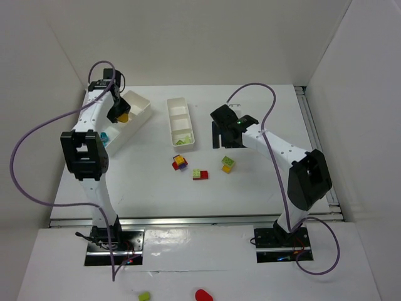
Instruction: Sort the legos into containers by color
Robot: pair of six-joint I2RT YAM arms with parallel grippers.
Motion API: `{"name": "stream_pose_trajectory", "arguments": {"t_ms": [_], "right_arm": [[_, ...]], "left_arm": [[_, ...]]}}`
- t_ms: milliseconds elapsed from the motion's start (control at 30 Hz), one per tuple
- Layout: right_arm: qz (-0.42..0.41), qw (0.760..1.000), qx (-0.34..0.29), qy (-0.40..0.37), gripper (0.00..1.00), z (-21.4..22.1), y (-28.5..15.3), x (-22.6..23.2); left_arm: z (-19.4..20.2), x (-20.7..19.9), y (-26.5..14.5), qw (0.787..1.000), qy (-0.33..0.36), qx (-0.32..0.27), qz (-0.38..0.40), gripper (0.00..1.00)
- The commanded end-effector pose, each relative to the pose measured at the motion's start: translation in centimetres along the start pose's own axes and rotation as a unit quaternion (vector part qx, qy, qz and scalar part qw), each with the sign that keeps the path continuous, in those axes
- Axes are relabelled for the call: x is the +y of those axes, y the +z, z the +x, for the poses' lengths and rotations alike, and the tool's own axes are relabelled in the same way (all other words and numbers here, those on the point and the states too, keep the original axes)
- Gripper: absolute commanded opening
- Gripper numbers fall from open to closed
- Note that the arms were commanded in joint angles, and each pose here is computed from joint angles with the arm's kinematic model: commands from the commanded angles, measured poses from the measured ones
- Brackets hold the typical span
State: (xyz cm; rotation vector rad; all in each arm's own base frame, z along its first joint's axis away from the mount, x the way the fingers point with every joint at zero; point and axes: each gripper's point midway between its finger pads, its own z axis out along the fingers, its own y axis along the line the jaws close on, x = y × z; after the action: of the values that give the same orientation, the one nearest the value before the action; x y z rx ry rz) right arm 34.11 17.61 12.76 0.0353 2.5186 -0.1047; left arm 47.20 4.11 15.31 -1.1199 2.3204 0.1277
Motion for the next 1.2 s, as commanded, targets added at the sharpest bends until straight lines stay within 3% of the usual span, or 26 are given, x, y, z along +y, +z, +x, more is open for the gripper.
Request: {"name": "stream_pose_trajectory", "arguments": {"t_ms": [0,67,100,167,200,367,400,500,567,600,633,667,700,833,900,933,1000,1067,1167], "right_arm": [[0.006,0.999,-0.033,0.008,1.00,-2.4,-0.8,0.0],[0.013,0.999,-0.032,0.002,1.00,-2.3,-0.5,-0.2],[0.013,0.999,-0.032,0.002,1.00,-2.5,-0.7,-0.2],[0.016,0.999,-0.031,0.005,1.00,-2.7,-0.4,-0.3],[0.018,0.999,-0.027,0.003,1.00,-2.5,-0.4,-0.5],[0.018,0.999,-0.027,0.003,1.00,-2.5,-0.4,-0.5],[0.011,1.000,-0.028,0.005,1.00,-2.6,-0.4,-0.2],[0.003,1.000,-0.023,0.010,1.00,-2.4,-0.1,0.3],[-0.002,1.000,-0.015,0.008,1.00,-1.8,0.2,0.4],[-0.002,1.000,-0.015,0.012,1.00,-1.8,0.2,0.5],[-0.014,1.000,-0.014,0.015,1.00,-1.7,0.0,0.8],[-0.013,1.000,-0.012,0.018,1.00,-1.3,0.0,0.6],[-0.017,0.999,-0.019,0.022,1.00,-1.7,-0.3,0.7],[-0.014,1.000,-0.009,0.027,1.00,-0.6,-0.4,0.2],[-0.014,0.999,-0.009,0.032,1.00,-0.5,-0.6,0.0],[-0.009,0.999,-0.012,0.032,1.00,-0.3,-0.7,-0.4],[-0.004,0.999,-0.012,0.035,1.00,-0.1,-0.9,-0.8],[-0.001,0.999,-0.007,0.038,1.00,0.3,-1.0,-1.0],[-0.001,0.999,-0.007,0.038,1.00,0.5,-1.2,-1.2]], "left_arm": [[-0.5,-1.4,1.8,1.000,0.020,0.007,0.001,0.26],[-1.3,-1.5,2.6,1.000,0.010,0.000,-0.004,0.40],[-2.1,-1.5,2.8,1.000,0.004,-0.005,-0.003,0.70],[-2.5,-1.7,3.1,1.000,0.004,0.000,0.007,0.89],[-3.1,-1.8,3.2,1.000,0.006,-0.001,0.014,0.93],[-3.5,-4.1,-1.3,0.995,0.046,-0.012,0.085,0.94],[-3.3,-5.3,-4.8,0.989,0.077,-0.033,0.120,0.91],[1.0,-7.3,-8.3,0.971,0.157,-0.032,0.178,0.88],[4.6,-6.4,-10.1,0.959,0.191,-0.009,0.210,0.88],[6.3,-7.5,-11.1,0.945,0.213,-0.005,0.249,0.88],[10.7,-6.6,-10.4,0.924,0.254,0.051,0.281,0.88],[12.1,-6.4,-11.9,0.906,0.276,0.054,0.316,0.89],[14.8,-7.4,-13.3,0.864,0.329,0.063,0.376,0.90],[21.3,-5.4,-12.9,0.825,0.410,0.093,0.377,0.94],[22.8,-5.3,-12.4,0.832,0.425,0.083,0.346,0.86],[22.8,-4.8,-11.4,0.854,0.412,0.080,0.307,0.83],[23.5,-4.4,-11.2,0.878,0.390,0.095,0.260,0.73],[24.8,-4.3,-10.4,0.908,0.338,0.114,0.220,0.73],[26.4,-4.8,-11.1,0.936,0.276,0.118,0.183,0.87]]}}
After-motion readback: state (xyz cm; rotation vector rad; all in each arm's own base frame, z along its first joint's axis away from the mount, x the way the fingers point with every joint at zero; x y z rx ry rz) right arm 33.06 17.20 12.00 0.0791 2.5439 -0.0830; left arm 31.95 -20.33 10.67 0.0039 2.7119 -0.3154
